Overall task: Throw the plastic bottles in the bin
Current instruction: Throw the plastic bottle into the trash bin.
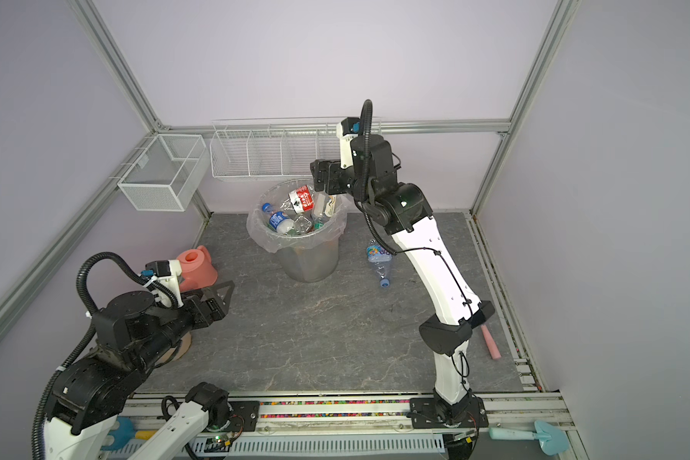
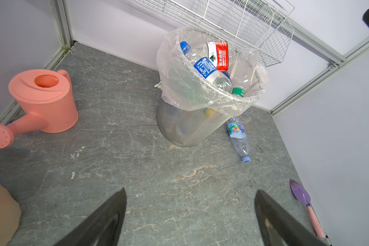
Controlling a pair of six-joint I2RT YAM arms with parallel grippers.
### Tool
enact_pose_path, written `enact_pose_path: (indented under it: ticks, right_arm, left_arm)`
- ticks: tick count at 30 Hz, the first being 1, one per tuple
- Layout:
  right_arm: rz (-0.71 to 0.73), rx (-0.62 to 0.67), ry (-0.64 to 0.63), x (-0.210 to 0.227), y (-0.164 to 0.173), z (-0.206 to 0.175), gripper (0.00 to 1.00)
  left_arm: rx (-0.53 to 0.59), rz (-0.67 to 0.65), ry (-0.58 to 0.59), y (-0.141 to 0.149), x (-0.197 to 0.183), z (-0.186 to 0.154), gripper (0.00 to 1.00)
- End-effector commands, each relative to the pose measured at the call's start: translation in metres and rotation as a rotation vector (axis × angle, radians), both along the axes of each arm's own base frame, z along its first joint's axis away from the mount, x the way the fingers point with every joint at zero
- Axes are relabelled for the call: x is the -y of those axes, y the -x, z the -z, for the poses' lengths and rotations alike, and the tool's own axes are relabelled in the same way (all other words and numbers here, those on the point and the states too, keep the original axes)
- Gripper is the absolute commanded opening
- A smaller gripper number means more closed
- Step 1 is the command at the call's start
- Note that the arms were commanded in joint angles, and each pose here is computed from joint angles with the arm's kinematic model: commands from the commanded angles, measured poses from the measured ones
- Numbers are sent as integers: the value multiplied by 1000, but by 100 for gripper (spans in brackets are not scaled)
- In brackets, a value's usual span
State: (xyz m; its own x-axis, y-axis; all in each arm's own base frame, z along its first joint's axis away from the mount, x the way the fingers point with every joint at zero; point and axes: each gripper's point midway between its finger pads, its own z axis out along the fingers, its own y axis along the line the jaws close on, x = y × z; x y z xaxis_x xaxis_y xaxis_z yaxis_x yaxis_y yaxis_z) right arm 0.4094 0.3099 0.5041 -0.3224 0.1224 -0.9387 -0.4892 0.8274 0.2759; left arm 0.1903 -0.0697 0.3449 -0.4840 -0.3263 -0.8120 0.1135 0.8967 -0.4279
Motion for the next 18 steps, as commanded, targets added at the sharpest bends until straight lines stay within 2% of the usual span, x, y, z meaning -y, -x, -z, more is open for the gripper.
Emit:
enact_pose_path:
  ticks: [1,8,13,18]
  right_arm:
    - [6,-35,58,-1,-4,21,91]
    - [53,-63,107,17,3,33,96]
    - [142,-116,135,50,1,49,100]
    - [233,-190,140,93,0,77,99]
  left_arm:
    - [2,-1,2,4,-2,-5,93]
    - [-1,-11,-12,9,-7,0,93]
    - [4,0,-16,9,-5,0,93]
    - [30,52,2,10,4,-2,94]
